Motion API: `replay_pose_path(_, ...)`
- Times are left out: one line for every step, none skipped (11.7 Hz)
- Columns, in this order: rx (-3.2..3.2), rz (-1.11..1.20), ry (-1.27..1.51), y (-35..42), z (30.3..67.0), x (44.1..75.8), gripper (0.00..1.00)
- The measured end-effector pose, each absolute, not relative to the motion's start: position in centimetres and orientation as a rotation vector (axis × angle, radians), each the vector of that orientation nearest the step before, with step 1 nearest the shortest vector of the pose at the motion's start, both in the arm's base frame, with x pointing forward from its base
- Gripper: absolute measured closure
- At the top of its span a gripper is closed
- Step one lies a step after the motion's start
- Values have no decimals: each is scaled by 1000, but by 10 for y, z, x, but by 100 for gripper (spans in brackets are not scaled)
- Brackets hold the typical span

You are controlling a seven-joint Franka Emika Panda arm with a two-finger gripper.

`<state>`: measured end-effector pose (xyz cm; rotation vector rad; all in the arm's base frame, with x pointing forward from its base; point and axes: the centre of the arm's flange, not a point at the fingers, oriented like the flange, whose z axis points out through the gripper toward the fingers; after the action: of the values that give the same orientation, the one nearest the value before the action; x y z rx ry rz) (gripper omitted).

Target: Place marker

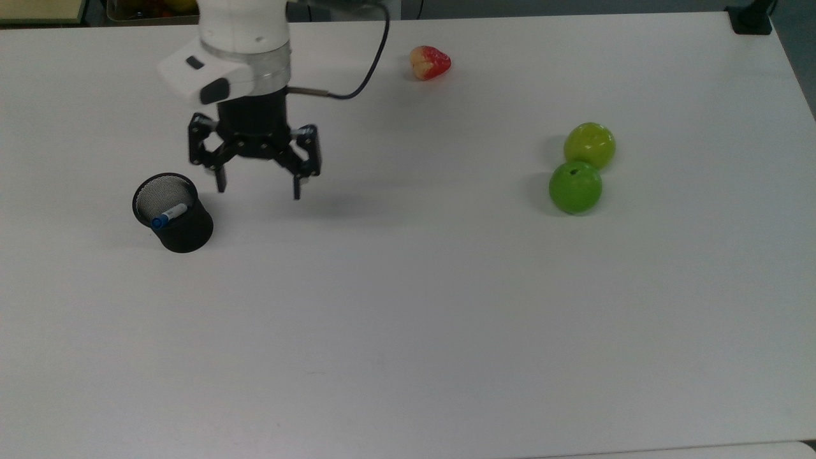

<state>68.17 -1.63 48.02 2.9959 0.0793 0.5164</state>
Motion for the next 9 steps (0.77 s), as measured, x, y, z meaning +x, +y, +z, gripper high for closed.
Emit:
replay_pose_path(3012, 439, 102, -3, 490, 672, 0)
replay_pose_path(3021, 390, 114, 4, 497, 664, 0)
replay_pose_path(3032, 313, 134, 15, 509, 652, 0)
replay_pose_path(3039, 249, 154, 25, 521, 640, 0)
replay_pose_path(3044, 184, 176, 35, 535, 625, 0)
replay_pose_path(3047, 148, 188, 41, 545, 615, 0)
replay_pose_path(3049, 102, 200, 46, 560, 601, 0)
replay_pose_path(3051, 72, 202, 47, 570, 591, 0)
replay_pose_path(3053, 26, 197, 46, 582, 578, 0)
